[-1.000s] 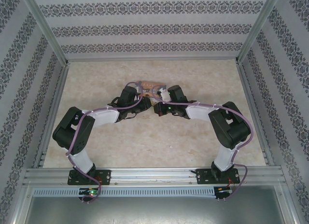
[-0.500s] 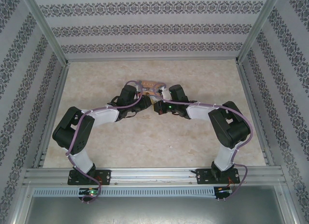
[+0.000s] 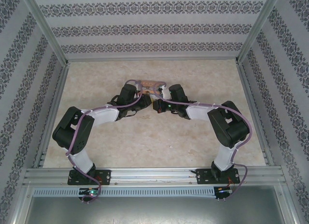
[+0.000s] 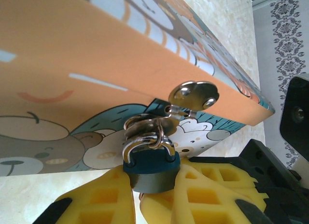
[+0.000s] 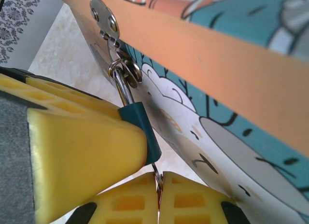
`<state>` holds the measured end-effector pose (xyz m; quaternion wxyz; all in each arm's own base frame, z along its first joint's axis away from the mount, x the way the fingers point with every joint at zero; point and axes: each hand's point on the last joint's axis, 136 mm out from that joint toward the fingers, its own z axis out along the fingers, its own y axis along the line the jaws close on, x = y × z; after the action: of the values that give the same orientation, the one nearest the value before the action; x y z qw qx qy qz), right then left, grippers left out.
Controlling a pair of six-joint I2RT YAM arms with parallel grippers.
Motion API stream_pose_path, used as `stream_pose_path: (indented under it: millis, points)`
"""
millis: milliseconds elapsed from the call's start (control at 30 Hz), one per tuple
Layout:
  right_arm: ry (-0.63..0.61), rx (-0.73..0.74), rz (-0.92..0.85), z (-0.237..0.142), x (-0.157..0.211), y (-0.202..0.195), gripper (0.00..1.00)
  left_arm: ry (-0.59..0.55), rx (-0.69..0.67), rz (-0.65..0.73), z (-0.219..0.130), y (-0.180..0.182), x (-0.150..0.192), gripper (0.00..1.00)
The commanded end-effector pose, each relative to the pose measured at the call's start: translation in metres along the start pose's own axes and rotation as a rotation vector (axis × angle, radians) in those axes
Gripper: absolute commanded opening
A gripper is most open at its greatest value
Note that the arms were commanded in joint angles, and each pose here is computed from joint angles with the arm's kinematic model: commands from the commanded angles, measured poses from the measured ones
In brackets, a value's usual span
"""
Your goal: Unlock the padlock with the key
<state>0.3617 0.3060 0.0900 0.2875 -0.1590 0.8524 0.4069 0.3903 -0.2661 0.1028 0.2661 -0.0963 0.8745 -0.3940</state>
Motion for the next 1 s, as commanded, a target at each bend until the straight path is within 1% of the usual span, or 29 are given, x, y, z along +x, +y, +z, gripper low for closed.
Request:
stream_pose_path:
  millis: [0, 300, 500, 733, 833, 967]
  points:
    - [-0.300, -0.246, -0.239, -0.024, -0.085, 0.080, 0.00, 0.277, 0.072, -0.019, 0.008, -0.009, 0.067, 0.18]
    - [-0.213, -0.123, -0.168, 0.006, -0.039, 0.035, 0.00, 0.282, 0.061, -0.054, 0.021, 0.010, 0.070, 0.18]
    - [-0.174, -0.056, -0.119, 0.016, -0.011, 0.011, 0.00, 0.268, 0.057, -0.075, 0.029, 0.022, 0.067, 0.20]
    - [-0.131, -0.016, -0.078, 0.020, 0.016, -0.005, 0.00, 0.241, 0.036, -0.093, 0.030, 0.033, 0.064, 0.34]
    - [-0.115, -0.014, -0.061, 0.020, 0.024, -0.008, 0.00, 0.219, 0.025, -0.094, 0.023, 0.035, 0.061, 0.40]
    - [-0.100, -0.017, -0.046, 0.020, 0.029, -0.010, 0.00, 0.185, 0.013, -0.095, 0.008, 0.039, 0.056, 0.46]
